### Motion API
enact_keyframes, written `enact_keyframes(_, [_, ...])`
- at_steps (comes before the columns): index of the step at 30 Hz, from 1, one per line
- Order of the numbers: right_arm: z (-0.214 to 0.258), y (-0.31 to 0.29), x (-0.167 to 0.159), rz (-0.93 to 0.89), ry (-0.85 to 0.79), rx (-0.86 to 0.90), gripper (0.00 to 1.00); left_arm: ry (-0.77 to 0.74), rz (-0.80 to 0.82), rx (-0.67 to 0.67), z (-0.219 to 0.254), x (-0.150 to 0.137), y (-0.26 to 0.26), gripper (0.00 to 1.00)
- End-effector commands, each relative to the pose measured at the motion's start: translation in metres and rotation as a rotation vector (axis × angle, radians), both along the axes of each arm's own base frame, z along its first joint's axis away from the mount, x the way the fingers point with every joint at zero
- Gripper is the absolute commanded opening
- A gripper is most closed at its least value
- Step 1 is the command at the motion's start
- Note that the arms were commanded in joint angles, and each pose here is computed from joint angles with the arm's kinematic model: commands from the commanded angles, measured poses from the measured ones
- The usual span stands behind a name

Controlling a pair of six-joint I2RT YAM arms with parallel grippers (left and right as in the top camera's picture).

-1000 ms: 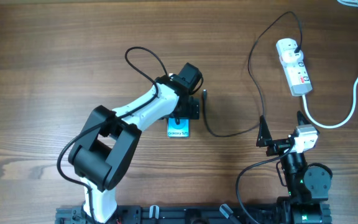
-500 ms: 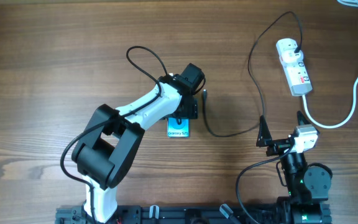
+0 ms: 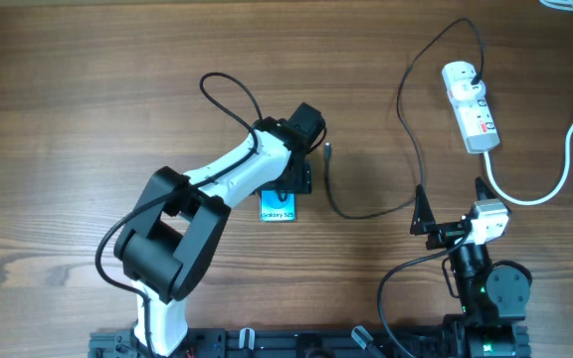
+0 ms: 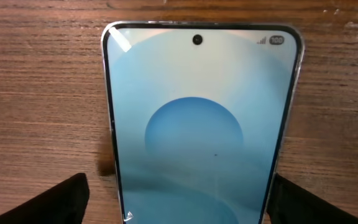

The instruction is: Plug charger to phone and switch on socket

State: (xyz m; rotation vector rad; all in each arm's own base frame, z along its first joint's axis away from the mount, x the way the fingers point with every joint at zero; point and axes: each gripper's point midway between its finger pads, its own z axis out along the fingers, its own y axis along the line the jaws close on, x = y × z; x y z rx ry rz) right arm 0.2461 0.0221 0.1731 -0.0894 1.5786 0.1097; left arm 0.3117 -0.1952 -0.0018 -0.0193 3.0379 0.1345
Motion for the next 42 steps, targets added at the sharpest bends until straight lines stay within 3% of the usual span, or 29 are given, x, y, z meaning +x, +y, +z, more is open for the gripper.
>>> enact_keyframes(1, [0.001,-0.004,0.0,-0.021,-0.008,-0.011,1.0,0.121,0.008,0.073,-0.042,-0.027,0.019,0.98])
enact_keyframes(6, [0.001,-0.004,0.0,-0.021,-0.008,-0.012,1.0,0.166,0.033,-0.02,-0.044,-0.027,0.012,0.98])
enact_keyframes(14, [0.001,-0.004,0.0,-0.021,-0.008,-0.012,1.0,0.171,0.058,-0.034,-0.045,-0.023,0.017,0.9])
enact_keyframes(18, [0.001,-0.004,0.0,-0.021,-0.008,-0.012,1.0,0.171,0.058,-0.034,-0.045,-0.023,0.017,0.72])
enact_keyframes(25, [0.001,-0.004,0.0,-0.021,-0.007,-0.012,1.0,0.186,0.059,-0.062,-0.042,-0.025,0.012,0.7])
enact_keyframes(33, [0.001,-0.004,0.0,-0.021,-0.007,-0.012,1.0,0.128,0.087,-0.114,-0.001,-0.011,0.015,0.68])
enact_keyframes(42, [0.001,-0.004,0.0,-0.021,-0.008,-0.012,1.0,0.131,0.12,-0.248,0.028,-0.009,0.009,0.68])
